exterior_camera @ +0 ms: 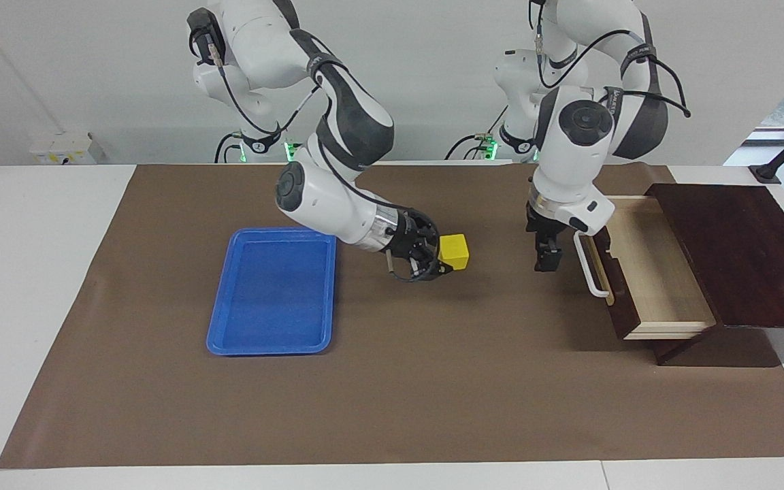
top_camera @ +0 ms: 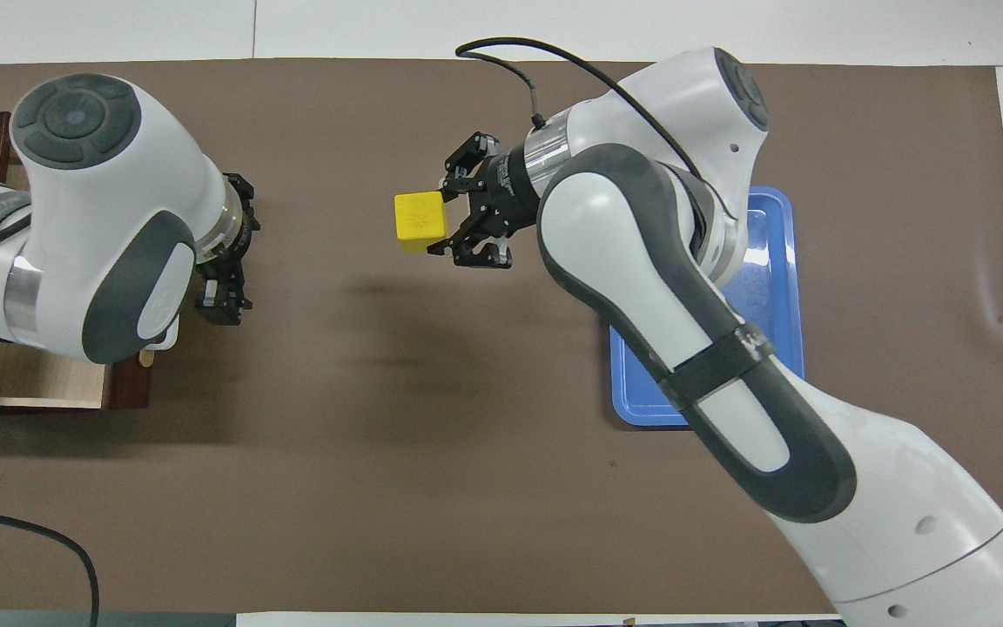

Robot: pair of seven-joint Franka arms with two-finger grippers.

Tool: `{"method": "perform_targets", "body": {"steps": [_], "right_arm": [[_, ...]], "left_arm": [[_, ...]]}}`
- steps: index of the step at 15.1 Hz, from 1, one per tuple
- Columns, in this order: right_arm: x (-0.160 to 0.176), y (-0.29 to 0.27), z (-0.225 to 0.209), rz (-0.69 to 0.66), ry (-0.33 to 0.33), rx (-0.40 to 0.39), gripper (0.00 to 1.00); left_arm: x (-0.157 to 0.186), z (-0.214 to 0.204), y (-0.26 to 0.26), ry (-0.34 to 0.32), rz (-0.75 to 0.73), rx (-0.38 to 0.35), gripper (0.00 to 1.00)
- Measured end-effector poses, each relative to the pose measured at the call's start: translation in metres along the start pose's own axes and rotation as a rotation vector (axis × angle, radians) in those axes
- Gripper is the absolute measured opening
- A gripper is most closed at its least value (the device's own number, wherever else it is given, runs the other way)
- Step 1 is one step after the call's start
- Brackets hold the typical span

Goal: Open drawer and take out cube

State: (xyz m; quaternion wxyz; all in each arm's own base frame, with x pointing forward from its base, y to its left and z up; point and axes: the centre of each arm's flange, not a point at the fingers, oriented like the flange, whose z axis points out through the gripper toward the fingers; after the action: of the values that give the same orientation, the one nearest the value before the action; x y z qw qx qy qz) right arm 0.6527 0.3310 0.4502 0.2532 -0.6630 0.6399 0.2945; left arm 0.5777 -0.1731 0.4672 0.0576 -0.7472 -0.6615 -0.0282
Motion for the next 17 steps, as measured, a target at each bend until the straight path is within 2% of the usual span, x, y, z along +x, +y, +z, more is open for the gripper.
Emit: {"method": "perform_targets", "body": {"steps": [5,9,12,17], "right_arm": [[0.078,-0.025,-0.075,-0.030,-0.002,-0.018,0.55],[0.166,-0.025,-0.137,-0.057,-0.013,-0.017,0.55],[0.227,-0.010,-0.162,-0.082,-0.012,-0.010,0.55],[0.307,0.037,-0.173,-0.142,-0.020,-0.037,0.55]], "left_arm": [[0.078,0.017,0.004,0.059,0.041,-0.036,1.00],[0.096,0.023,0.000,0.097,0.091,-0.042,1.00],[0.117,0.024,-0.001,0.113,0.130,-0.039,1.00],[0.183,0.030,-0.005,0.162,0.196,-0.021,1.00]]}}
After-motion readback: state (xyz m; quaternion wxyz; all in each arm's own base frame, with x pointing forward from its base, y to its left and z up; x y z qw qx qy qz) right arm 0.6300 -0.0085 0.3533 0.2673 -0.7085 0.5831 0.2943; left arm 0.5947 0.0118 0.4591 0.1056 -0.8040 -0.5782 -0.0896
